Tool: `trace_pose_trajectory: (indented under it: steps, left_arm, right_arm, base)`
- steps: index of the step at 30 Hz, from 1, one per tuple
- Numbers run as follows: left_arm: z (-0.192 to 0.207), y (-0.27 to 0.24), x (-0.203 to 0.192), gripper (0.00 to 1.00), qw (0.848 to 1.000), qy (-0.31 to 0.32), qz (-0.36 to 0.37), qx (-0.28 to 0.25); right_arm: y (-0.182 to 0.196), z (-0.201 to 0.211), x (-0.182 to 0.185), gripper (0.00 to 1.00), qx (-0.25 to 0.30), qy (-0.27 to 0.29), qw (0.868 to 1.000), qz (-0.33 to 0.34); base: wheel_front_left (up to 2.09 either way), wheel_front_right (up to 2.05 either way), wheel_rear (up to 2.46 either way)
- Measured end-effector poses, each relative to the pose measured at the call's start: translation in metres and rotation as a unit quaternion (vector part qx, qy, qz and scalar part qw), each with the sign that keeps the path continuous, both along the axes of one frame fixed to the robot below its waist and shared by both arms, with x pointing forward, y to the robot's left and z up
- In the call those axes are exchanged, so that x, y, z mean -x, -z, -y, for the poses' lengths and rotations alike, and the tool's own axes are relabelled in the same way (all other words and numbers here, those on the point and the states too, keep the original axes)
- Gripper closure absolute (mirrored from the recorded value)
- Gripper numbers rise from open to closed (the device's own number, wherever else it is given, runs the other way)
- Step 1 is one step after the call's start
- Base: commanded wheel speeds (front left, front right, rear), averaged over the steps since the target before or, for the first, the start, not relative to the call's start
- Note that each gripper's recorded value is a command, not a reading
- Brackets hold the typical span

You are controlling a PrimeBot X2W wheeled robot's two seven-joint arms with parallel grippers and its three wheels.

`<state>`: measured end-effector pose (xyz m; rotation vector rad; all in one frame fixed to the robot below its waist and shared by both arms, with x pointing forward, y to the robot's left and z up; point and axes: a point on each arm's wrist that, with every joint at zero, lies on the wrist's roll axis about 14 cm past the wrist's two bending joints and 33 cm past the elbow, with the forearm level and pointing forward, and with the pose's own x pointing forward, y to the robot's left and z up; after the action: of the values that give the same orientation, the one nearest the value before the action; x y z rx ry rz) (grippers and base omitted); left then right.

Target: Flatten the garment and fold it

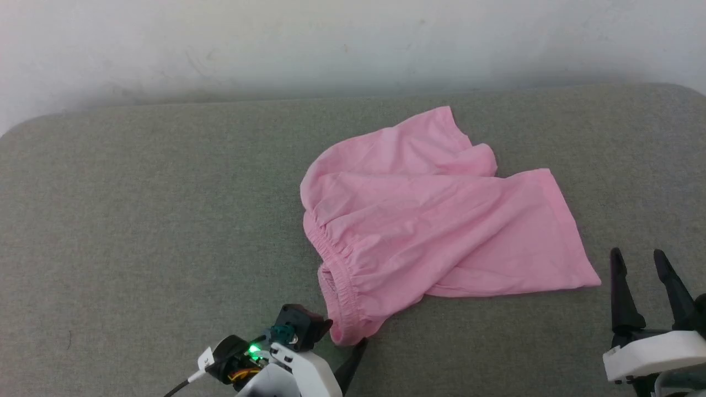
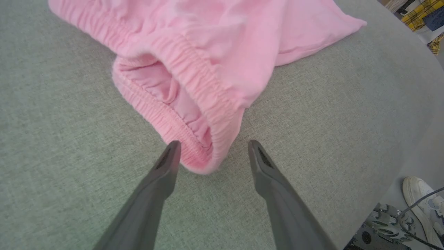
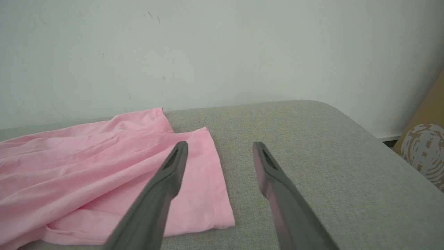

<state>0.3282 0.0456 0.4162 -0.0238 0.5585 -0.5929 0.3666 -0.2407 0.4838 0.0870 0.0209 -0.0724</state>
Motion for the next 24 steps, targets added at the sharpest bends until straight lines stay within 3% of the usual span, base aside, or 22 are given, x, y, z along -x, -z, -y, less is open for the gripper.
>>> trace_pose_trajectory:
  steps: [7, 8, 9, 17, 24]
  left_arm:
    - [0.003, 0.014, -0.006, 0.0, 1.0, 0.0, -0.018, -0.002]
    - [0.003, 0.019, -0.004, 0.59, 1.0, 0.001, -0.028, -0.006]
    - [0.003, 0.022, -0.004, 1.0, 0.999, 0.003, -0.033, -0.009]
    - [-0.011, 0.016, -0.018, 1.0, 0.999, -0.035, -0.007, -0.005]
    - [-0.03, -0.016, -0.027, 0.98, 0.996, -0.071, 0.06, 0.011]
  right_arm:
    - [0.011, 0.0, -0.004, 0.0, -0.001, 0.0, 1.0, -0.016]
    - [0.012, 0.0, -0.005, 0.0, -0.001, 0.001, 1.0, -0.017]
    - [0.013, 0.0, -0.006, 0.0, -0.001, 0.001, 1.0, -0.019]
    - [0.031, -0.007, -0.01, 0.0, 0.003, -0.025, 0.997, -0.071]
    - [0.061, -0.02, -0.002, 0.0, 0.002, -0.072, 0.977, -0.202]
  base:
    - [0.0, 0.0, 0.0]
    - [0.0, 0.0, 0.0]
    - [0.0, 0.0, 0.0]
    - [0.0, 0.0, 0.0]
    - [0.0, 0.0, 0.0]
